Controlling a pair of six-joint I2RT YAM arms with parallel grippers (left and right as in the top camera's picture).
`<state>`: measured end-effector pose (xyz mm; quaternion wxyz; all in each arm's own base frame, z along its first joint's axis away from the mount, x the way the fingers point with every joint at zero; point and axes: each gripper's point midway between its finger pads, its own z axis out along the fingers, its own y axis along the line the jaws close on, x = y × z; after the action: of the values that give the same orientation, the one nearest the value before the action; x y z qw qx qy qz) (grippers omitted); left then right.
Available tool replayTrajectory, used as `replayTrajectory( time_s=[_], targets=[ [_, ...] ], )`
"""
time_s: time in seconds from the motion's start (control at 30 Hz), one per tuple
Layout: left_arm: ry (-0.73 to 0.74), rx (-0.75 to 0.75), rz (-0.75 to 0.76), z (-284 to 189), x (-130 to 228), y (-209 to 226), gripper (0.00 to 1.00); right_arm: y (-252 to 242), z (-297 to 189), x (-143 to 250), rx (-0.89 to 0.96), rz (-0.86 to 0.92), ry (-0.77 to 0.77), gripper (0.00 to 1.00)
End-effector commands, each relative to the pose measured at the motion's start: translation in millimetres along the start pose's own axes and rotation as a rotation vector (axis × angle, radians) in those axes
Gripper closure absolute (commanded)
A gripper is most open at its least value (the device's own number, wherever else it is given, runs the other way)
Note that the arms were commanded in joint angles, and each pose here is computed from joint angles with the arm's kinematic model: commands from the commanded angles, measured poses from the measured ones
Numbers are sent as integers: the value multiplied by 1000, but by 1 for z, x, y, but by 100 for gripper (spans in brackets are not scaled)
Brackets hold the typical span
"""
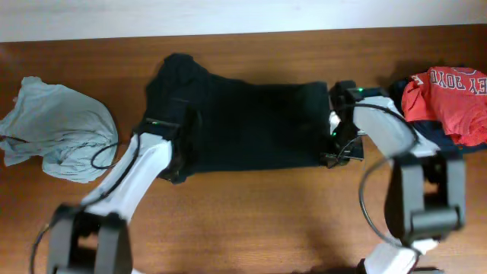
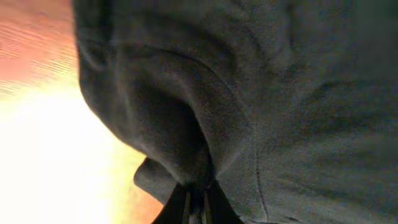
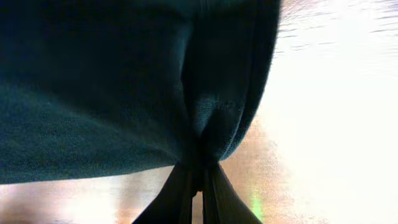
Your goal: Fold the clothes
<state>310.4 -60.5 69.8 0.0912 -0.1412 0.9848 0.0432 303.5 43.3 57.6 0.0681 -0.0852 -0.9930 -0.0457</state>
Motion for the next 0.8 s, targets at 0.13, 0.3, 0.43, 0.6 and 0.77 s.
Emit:
replayTrajectory(
  time_s=[0.13,0.3,0.43,0.6,0.77],
  targets=[
    [-137,-42,-27,-17,-27,13,99,1,-28,-18,8,-22,-161,96],
    [-243,-40,-52,-22,-51,9,99,7,-32,-41,-10,-66,-254,96],
    [-331,-40,-76,-27,-70,8,99,13,-38,-61,-28,-82,-343,96],
    [-412,2,-100,-29,-91,-3,99,17,-42,-79,-40,-87,-408,96],
    [-420,7,-102,-16,-99,-10,99,14,-39,-84,-18,-83,-420,96]
  ],
)
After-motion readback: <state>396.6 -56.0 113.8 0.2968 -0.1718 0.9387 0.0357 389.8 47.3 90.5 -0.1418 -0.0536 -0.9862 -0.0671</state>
